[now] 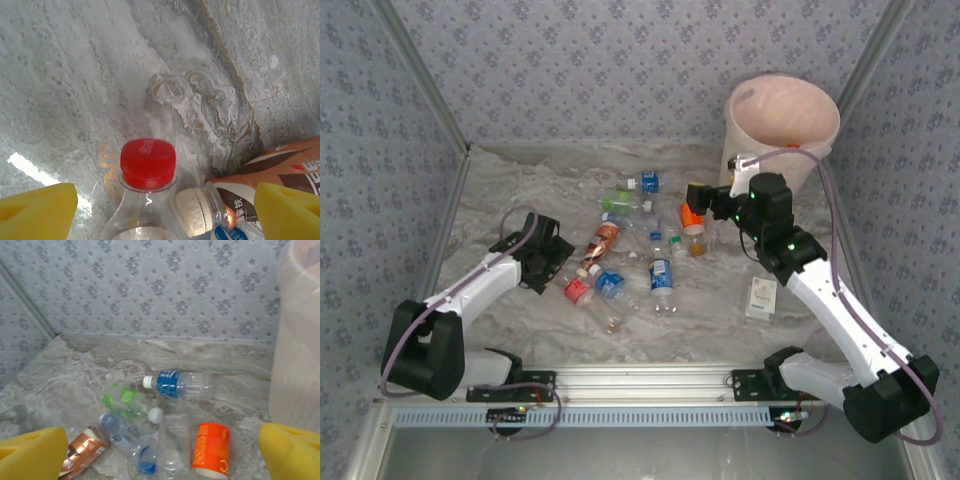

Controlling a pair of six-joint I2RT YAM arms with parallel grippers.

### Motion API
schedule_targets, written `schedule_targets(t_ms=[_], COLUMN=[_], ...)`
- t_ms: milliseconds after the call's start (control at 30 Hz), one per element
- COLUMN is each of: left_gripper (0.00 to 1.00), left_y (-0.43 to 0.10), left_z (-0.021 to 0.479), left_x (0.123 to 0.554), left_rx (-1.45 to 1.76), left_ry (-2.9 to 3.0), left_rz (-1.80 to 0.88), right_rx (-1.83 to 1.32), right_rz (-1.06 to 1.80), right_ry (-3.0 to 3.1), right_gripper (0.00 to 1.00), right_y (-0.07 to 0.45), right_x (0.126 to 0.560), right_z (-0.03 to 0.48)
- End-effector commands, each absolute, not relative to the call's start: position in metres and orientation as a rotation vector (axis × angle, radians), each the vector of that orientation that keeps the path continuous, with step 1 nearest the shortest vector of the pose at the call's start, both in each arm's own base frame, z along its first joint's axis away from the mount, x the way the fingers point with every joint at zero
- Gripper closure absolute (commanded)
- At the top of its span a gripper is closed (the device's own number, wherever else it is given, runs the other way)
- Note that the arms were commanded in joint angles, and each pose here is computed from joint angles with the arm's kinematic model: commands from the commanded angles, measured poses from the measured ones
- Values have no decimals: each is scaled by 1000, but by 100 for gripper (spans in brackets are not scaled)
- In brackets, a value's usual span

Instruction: Put the plastic bottles in the bin

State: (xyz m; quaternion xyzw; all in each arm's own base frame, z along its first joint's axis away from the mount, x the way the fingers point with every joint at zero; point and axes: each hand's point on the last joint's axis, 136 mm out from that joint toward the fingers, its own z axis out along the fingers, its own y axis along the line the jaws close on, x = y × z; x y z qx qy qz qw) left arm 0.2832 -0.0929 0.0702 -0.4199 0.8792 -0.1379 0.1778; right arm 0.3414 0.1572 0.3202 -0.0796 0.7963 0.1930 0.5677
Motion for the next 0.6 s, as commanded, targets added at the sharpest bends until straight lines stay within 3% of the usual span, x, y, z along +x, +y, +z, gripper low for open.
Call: schedule_targets(t_ms=[0, 200, 567], left_gripper=[5, 5, 10], left_y=[-98, -105, -126], left_z=[76, 76, 53], left_x=[269, 239, 240], left_rx=[-1227, -1221, -1224], left_ry=[2511, 2544, 2532], left_rz=[-373, -310, -410], right_rx=[-156, -119, -136], right_rz=[513, 481, 473], right_ry=[1845, 1847, 1861], right_gripper=[0, 0, 0], right_y=[162, 156, 156], right_x=[337, 337, 335], right_z=[318, 306, 303])
